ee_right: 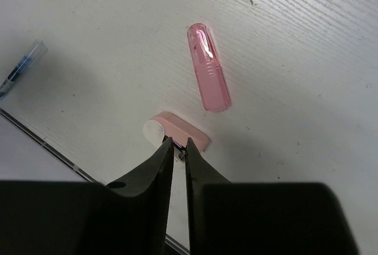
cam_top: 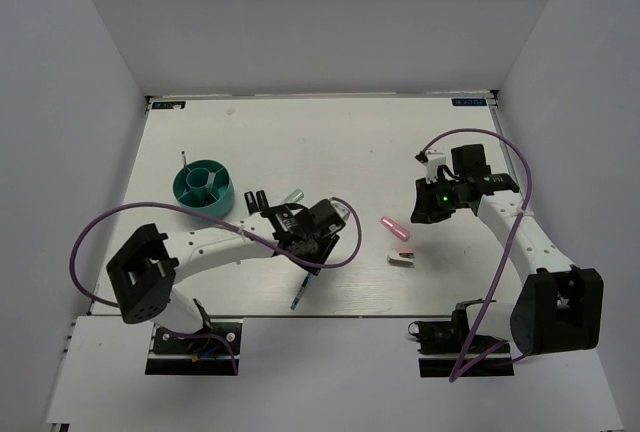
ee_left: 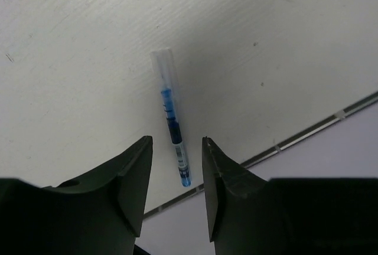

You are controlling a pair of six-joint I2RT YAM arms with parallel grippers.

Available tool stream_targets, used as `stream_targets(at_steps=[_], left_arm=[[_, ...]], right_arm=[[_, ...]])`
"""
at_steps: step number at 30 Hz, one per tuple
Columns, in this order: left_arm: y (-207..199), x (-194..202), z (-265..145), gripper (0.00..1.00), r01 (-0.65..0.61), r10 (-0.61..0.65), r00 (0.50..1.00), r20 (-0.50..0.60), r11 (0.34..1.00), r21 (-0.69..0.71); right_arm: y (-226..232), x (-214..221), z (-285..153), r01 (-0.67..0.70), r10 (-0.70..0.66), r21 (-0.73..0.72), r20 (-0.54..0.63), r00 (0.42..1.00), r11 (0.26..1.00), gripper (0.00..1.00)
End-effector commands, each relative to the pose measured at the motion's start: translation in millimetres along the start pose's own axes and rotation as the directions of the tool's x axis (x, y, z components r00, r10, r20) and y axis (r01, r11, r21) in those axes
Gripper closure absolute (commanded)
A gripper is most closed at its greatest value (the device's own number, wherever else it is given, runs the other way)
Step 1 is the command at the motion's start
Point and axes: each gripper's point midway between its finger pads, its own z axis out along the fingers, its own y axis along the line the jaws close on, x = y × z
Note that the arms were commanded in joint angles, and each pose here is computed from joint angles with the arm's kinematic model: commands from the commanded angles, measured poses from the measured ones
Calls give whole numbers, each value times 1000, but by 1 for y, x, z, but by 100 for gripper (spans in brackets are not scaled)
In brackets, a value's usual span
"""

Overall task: Sort the stationery into containers
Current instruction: Pick up the pen from the center of the board.

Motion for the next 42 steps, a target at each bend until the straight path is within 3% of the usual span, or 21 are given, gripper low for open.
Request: stream_targets(at_steps=[1,5,21,33,39,42], left_arm=[[5,-3,13,50,24,-23,999,25,997,-75],[14,-6,21,41,26,-21,999,32,989,-146],[7,0,56,42,76,-77,997,-15,992,-99],[18,20,73,53,84,-95,994,-58,984,-158],[16,26,78,73,84,-97,991,-86,985,-152],[19,26,76,77,85,-98,992,-78,983,-161]], right_arm=[[-1,-12,-5,14,-14,15,41,999,1000,83],[0,-11,-4,14,-14,7,37,999,1000,83],[0,-9,-4,18,-18,0,31,999,1000,82],[2,-9,-4,22,-22,-7,30,999,1000,82],[1,-10,-6,23,-23,-2,37,999,1000,82],[1,-9,-6,23,-23,-2,34,999,1000,82]])
